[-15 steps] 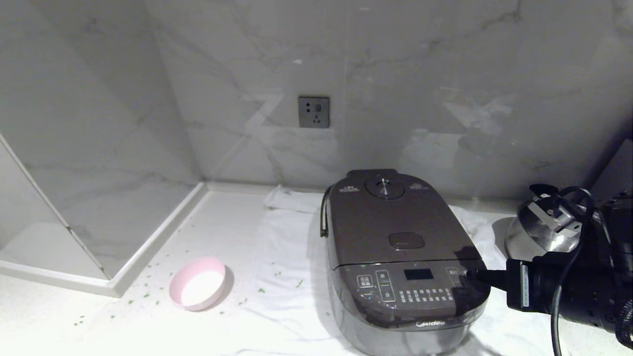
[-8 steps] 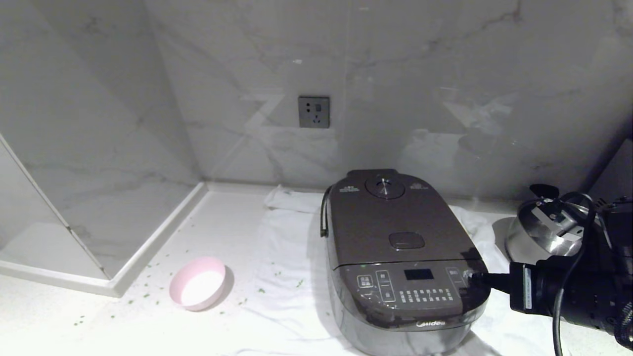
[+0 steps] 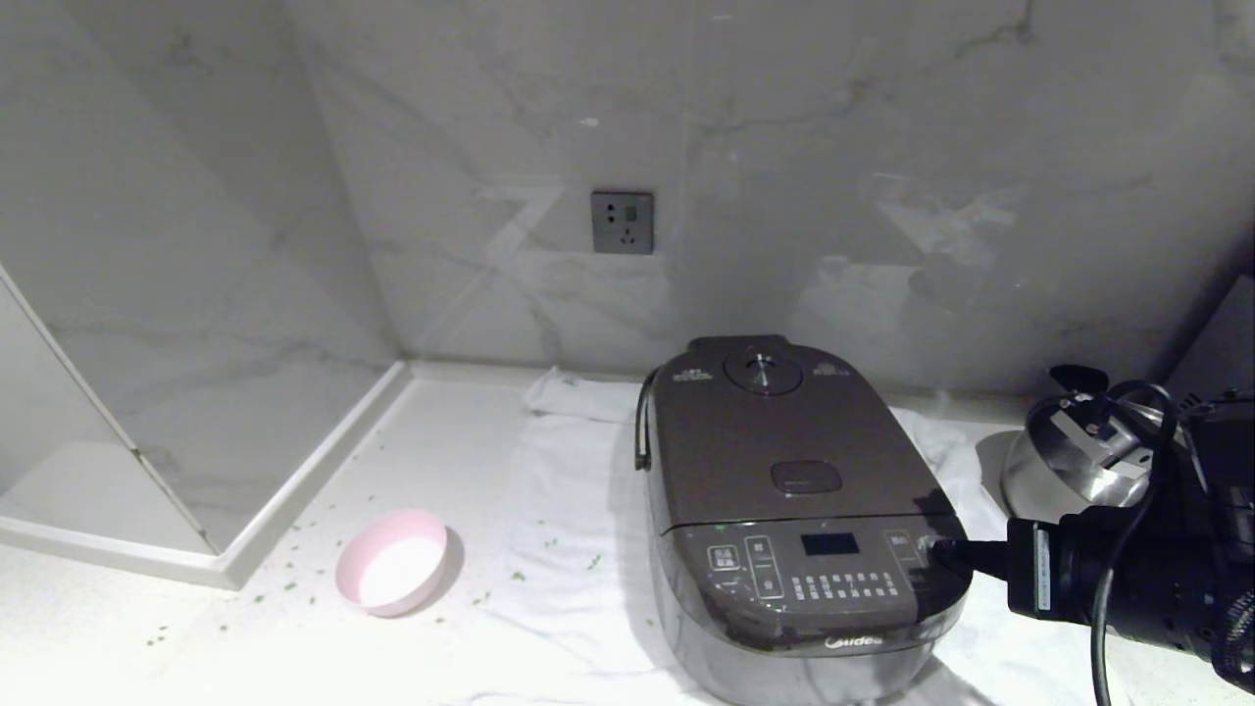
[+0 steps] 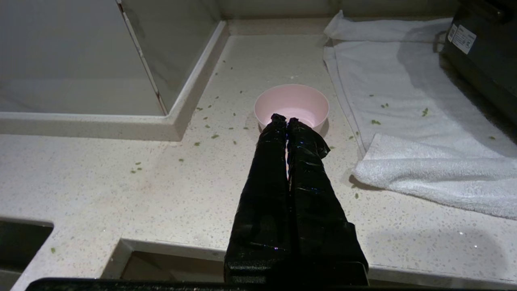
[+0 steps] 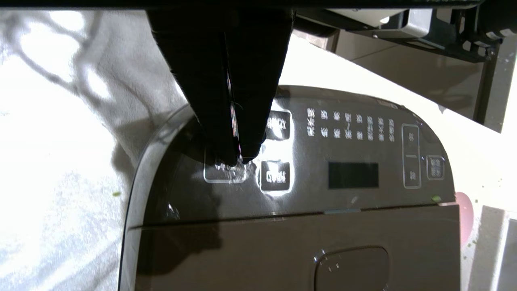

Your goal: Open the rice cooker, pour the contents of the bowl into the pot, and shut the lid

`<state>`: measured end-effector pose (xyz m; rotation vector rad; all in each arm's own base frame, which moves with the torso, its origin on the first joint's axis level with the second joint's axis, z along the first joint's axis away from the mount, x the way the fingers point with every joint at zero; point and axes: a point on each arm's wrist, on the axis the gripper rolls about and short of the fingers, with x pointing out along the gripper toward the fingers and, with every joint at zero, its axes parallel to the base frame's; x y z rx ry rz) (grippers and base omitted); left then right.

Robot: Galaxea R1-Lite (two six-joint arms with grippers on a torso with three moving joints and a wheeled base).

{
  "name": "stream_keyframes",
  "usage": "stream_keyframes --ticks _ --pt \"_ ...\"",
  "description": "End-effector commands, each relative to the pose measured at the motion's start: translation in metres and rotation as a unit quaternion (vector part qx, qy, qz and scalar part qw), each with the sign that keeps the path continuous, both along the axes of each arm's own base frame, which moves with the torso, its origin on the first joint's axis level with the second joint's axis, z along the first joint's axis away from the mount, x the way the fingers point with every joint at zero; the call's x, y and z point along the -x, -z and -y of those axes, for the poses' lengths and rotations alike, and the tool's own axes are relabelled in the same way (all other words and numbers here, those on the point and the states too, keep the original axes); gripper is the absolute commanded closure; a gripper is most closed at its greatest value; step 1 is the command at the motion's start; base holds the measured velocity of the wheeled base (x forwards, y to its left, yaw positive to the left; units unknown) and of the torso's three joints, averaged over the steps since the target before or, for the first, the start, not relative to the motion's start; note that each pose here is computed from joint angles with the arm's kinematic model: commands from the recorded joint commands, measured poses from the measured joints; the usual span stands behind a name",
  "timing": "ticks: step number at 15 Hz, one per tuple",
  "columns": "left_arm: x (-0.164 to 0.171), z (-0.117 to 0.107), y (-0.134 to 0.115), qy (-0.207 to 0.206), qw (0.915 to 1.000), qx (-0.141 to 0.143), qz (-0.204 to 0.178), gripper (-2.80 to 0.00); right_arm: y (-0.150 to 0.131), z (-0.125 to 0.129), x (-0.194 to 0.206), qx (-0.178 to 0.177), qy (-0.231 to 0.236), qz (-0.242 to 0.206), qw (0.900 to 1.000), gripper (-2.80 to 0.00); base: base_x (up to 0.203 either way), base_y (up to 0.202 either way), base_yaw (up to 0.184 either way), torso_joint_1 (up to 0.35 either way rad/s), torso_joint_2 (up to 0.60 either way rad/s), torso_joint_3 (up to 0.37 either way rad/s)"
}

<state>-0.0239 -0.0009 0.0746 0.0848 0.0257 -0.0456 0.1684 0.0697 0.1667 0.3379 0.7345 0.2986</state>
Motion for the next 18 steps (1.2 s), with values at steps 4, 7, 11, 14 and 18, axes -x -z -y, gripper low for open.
stream_keyframes --ticks 4,7,11,14,18 --pt "0.000 0.000 0.000 0.000 1.0000 0.000 0.000 0.00 0.011 0.001 -0.002 0.000 -0.002 -0.021 1.000 0.00 0.000 0.000 0.000 0.000 0.00 0.000" --pt "0.000 0.000 0.000 0.000 1.0000 0.000 0.000 0.00 0.022 0.000 -0.005 -0.008 -0.006 -0.010 1.000 0.00 0.000 0.000 0.000 0.000 0.00 0.000" --pt "0.000 0.000 0.000 0.000 1.0000 0.000 0.001 0.00 0.021 -0.001 -0.006 -0.013 -0.009 -0.007 1.000 0.00 0.000 0.000 0.000 0.000 0.00 0.000" --pt "0.000 0.000 0.000 0.000 1.0000 0.000 0.001 0.00 0.017 0.000 -0.005 -0.018 -0.010 0.001 1.000 0.00 0.000 0.000 0.000 0.000 0.00 0.000" --pt "0.000 0.000 0.000 0.000 1.0000 0.002 0.001 0.00 -0.021 0.005 0.008 -0.037 -0.009 0.062 0.997 0.00 0.000 0.000 0.000 0.000 0.00 0.000"
